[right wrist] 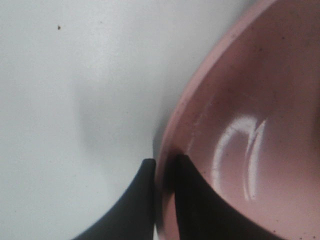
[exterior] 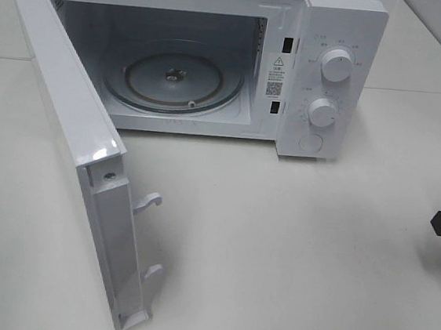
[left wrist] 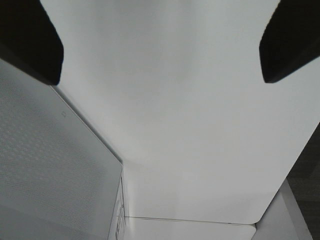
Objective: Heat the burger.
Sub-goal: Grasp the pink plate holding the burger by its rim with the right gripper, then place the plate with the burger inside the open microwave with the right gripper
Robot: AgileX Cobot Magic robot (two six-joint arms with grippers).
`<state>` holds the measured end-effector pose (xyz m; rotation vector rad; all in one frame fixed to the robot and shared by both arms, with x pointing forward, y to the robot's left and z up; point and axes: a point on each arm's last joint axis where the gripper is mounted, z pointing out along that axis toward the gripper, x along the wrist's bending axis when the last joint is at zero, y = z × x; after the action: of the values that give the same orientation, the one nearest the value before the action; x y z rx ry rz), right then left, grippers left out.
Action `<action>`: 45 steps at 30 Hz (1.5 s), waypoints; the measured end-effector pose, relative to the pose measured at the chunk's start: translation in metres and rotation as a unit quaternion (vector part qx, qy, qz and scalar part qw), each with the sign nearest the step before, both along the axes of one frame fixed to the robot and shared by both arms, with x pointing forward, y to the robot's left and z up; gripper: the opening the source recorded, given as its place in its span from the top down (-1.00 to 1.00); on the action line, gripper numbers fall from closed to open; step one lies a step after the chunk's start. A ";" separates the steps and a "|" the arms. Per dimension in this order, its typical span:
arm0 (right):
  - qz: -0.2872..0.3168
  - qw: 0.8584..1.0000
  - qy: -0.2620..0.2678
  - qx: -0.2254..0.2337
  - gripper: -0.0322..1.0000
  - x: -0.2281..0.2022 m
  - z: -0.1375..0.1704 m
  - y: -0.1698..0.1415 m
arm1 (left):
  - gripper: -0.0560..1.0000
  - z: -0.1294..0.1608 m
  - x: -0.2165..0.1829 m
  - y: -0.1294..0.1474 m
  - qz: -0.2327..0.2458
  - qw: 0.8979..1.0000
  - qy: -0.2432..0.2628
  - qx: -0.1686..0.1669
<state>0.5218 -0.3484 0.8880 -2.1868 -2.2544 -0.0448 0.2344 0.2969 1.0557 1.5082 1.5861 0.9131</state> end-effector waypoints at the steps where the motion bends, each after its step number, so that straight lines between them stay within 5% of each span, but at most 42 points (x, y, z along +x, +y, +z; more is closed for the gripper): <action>1: -0.008 1.000 -0.001 0.000 0.72 0.000 0.000 0.000 | -0.98 0.000 0.000 0.000 0.000 1.000 0.000 0.000; 11: -0.048 0.999 0.004 -0.018 0.73 0.000 0.000 -0.001 | -0.98 0.000 0.000 0.000 0.000 1.000 0.000 0.000; 27: -0.006 0.998 0.023 -0.060 0.84 -0.003 0.006 0.028 | -0.98 0.000 0.000 0.000 0.000 1.000 0.000 0.000; 45: 0.044 0.993 -0.026 -0.107 0.87 -0.016 0.050 0.054 | -0.98 0.000 0.000 0.000 0.000 1.000 0.000 0.000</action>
<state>0.5061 -0.2948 0.9384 -2.2019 -2.4885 0.1483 0.2344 0.2969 1.0557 1.5082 1.5861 0.9131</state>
